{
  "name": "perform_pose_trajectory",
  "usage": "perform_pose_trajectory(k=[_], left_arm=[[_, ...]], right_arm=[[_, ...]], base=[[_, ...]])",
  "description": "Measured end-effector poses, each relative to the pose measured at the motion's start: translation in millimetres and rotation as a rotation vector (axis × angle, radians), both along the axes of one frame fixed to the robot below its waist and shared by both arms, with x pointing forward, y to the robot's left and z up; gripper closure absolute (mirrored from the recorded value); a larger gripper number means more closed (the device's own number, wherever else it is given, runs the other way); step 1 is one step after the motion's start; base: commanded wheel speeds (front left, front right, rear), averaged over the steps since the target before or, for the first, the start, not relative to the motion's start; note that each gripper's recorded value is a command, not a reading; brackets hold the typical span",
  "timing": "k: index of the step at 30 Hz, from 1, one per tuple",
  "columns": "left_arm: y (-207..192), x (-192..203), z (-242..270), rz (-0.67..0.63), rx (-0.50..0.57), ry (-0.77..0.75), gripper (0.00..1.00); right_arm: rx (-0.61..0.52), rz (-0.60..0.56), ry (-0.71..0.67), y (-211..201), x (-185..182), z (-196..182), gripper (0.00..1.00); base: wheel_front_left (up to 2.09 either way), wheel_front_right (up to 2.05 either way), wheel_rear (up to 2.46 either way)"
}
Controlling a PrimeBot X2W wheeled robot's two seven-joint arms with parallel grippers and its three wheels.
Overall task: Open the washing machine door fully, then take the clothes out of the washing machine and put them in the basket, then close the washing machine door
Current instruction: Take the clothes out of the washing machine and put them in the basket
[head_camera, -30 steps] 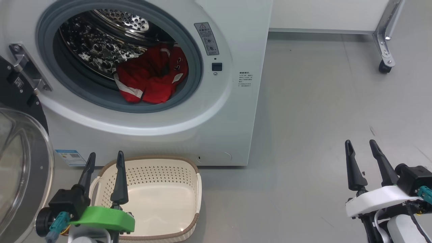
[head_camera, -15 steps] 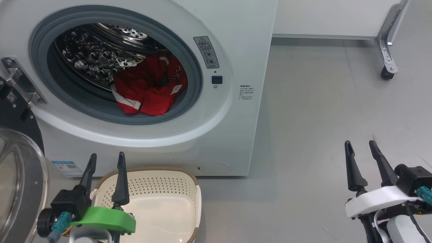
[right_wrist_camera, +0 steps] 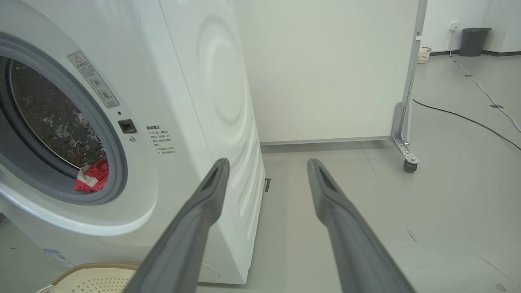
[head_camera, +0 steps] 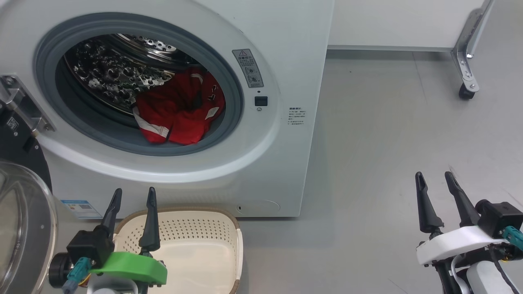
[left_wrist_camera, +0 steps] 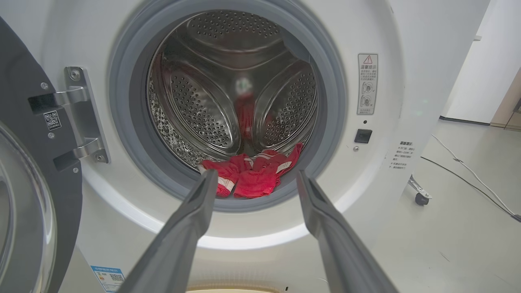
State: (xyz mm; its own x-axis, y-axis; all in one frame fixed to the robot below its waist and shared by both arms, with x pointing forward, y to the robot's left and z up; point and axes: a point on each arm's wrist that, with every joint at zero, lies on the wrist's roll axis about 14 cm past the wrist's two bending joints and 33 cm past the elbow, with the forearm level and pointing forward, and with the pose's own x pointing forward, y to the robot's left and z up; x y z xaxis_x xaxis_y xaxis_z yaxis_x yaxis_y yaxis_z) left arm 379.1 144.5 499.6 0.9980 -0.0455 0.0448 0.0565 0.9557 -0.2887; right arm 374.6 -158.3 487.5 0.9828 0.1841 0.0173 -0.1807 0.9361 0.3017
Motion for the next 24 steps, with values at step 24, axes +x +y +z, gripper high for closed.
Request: perform_pose_trajectory(k=[24], left_arm=[[-2.2,3.0,-8.7,-0.008,0.018,0.023,0.00]], right_arm=[[0.008,0.002,0.017,2.3,1.9,-5.9,0.00]], base=[[0.00,0.00,0.00]])
